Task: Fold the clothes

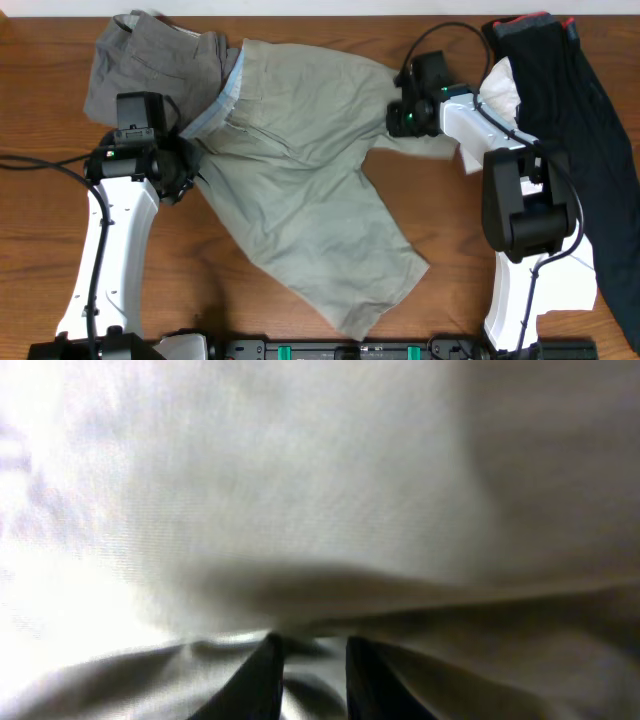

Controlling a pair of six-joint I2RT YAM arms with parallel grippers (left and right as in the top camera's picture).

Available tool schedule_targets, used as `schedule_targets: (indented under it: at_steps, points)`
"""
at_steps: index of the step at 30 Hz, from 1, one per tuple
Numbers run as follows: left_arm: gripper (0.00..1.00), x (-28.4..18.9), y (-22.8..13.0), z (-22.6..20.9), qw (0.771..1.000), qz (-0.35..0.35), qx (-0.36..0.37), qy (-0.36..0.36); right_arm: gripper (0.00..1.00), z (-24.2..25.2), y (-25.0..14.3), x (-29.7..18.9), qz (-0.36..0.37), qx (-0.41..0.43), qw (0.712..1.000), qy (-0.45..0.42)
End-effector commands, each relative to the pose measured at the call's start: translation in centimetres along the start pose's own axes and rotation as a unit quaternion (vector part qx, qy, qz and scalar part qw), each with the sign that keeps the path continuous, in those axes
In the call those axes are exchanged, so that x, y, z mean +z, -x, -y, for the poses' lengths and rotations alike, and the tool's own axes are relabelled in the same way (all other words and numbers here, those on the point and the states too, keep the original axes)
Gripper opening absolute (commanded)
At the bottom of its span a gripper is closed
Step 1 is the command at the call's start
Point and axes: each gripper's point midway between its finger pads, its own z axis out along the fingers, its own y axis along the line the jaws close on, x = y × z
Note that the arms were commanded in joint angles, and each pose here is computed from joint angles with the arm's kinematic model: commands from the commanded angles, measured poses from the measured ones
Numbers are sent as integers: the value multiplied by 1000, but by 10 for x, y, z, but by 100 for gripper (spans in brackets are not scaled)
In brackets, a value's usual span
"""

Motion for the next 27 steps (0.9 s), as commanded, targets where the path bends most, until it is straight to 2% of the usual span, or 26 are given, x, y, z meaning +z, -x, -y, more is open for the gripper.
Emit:
schedule_targets:
  at_steps: [1,7,11,15,20,23,27]
  points:
    - [6,-5,0,7,998,3,-64,-14,24,33,-26,44,-23,19,999,-33]
    - [6,-5,-1,33,995,14,-78,-55,25,24,20,50,66,25,998,-5]
    - [6,0,-9,54,995,14,-57,-79,26,24,46,38,90,21,996,-5]
    - [6,7,-16,59,996,18,-41,-73,26,29,72,16,95,8,995,-11]
    - [6,11,-15,57,997,31,-35,-60,23,30,73,-17,32,-1,999,-24]
    - [6,11,-14,58,997,32,-36,-62,30,29,52,-31,-29,9,999,-31]
    - [6,11,-11,58,997,41,-36,-60,33,33,31,-33,-71,13,997,-42]
